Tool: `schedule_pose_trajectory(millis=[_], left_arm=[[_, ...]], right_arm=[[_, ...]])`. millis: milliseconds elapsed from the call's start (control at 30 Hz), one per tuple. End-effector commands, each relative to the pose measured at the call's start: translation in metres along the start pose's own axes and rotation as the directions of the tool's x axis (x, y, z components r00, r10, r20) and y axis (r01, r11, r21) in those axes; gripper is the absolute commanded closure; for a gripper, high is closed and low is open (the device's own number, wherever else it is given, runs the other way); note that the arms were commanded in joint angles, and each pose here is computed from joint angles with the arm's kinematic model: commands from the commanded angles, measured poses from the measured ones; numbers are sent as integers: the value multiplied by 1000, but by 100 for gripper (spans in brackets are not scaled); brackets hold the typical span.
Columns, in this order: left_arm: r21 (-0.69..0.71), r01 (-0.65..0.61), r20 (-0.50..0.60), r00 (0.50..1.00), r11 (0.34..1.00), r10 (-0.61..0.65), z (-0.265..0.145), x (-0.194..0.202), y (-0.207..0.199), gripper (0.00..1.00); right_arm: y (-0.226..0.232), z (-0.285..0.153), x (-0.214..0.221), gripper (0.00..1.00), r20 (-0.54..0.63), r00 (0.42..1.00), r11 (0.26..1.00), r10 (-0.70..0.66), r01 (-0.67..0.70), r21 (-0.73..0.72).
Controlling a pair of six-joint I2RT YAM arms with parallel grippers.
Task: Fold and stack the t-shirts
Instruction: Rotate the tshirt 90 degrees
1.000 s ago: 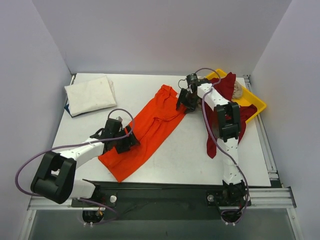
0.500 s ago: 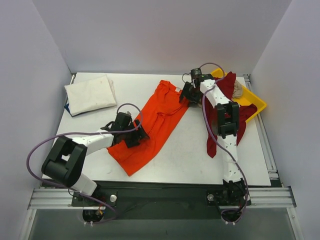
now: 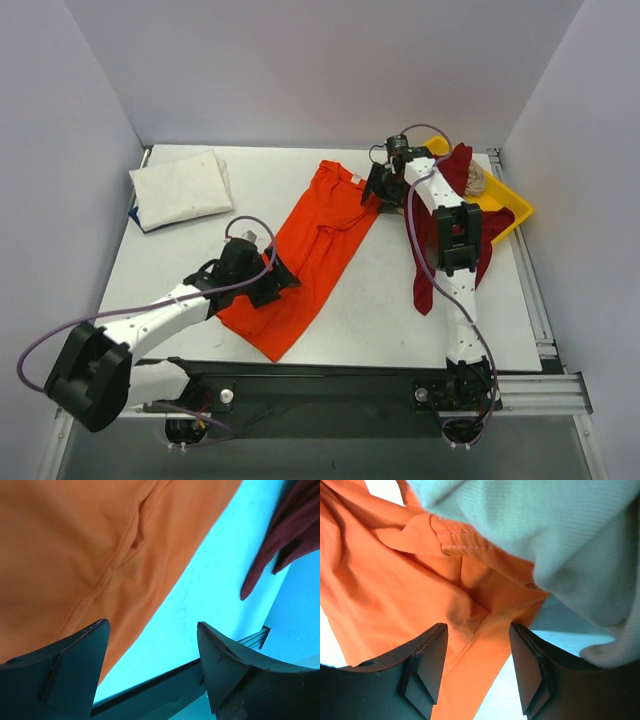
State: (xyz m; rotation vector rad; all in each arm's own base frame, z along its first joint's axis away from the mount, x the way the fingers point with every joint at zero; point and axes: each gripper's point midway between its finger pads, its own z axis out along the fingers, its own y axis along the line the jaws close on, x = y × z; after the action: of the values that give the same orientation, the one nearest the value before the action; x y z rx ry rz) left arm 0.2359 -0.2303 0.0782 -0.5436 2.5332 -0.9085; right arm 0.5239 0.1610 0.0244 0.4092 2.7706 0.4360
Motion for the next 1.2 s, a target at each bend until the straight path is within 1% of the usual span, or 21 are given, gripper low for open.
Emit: schedule_pose_trajectory(millis=[0, 33, 67, 100, 167, 233, 300, 333, 367, 400, 433, 533, 600, 667, 800, 933, 1167], left_arm=[[5, 12, 84, 996, 1000, -12, -24, -12, -2, 19], [-12, -11, 98, 995, 1000, 13, -29, -16, 1, 18], [-58, -9, 105, 994, 998, 15, -34, -18, 13, 17], [-88, -34, 115, 992, 996, 44, -35, -21, 20, 17], [-133, -49, 99, 993, 990, 62, -36, -20, 32, 17], [-144, -61, 84, 994, 988, 73, -30, -17, 37, 17], [-128, -49, 46, 997, 991, 55, -19, -10, 39, 17], [-104, -37, 46, 998, 994, 42, -14, -10, 34, 17], [-115, -37, 26, 999, 993, 40, -8, -6, 37, 17], [-120, -48, 12, 999, 992, 49, -6, -1, 36, 17], [-128, -54, 4, 998, 990, 55, -5, 1, 36, 17], [-120, -61, -7, 998, 991, 60, -1, 7, 35, 17], [-112, -42, -25, 999, 993, 39, 2, 14, 36, 17], [-117, -49, -46, 998, 992, 43, 5, 21, 37, 17], [-125, -51, -85, 996, 991, 41, 11, 34, 37, 17], [-74, -6, -102, 995, 997, -2, 24, 40, 24, 17], [-35, -16, -136, 991, 999, 12, 36, 47, -9, 17]], right_arm=[[17, -65, -22, 47, 84, 996, 998, -34, 39, -56], [18, -71, -22, 47, 90, 995, 997, -38, 44, -61], [22, -85, -21, 47, 106, 993, 996, -45, 53, -71], [24, -92, -19, 47, 109, 993, 995, -52, 60, -75], [27, -107, -8, 47, 109, 992, 994, -61, 70, -81], [33, -113, 8, 47, 92, 993, 992, -78, 87, -88], [32, -115, 34, 47, 43, 995, 992, -85, 88, -85], [38, -113, 50, 47, 18, 995, 991, -98, 100, -88], [40, -115, 59, 47, 8, 994, 990, -109, 109, -90], [34, -106, 77, 47, -38, 993, 991, -114, 111, -71], [40, -102, 90, 47, -59, 989, 989, -132, 128, -74], [35, -86, 120, 47, -137, 983, 992, -122, 116, -50], [29, -71, 136, 48, -186, 979, 996, -88, 84, -28], [26, -60, 143, 48, -212, 975, 997, -72, 70, -17], [20, -42, 145, 48, -233, 970, 997, -68, 71, 5], [10, -24, 143, 48, -247, 968, 997, -47, 60, 46], [-10, -5, 133, 48, -248, 969, 995, -9, 34, 98]])
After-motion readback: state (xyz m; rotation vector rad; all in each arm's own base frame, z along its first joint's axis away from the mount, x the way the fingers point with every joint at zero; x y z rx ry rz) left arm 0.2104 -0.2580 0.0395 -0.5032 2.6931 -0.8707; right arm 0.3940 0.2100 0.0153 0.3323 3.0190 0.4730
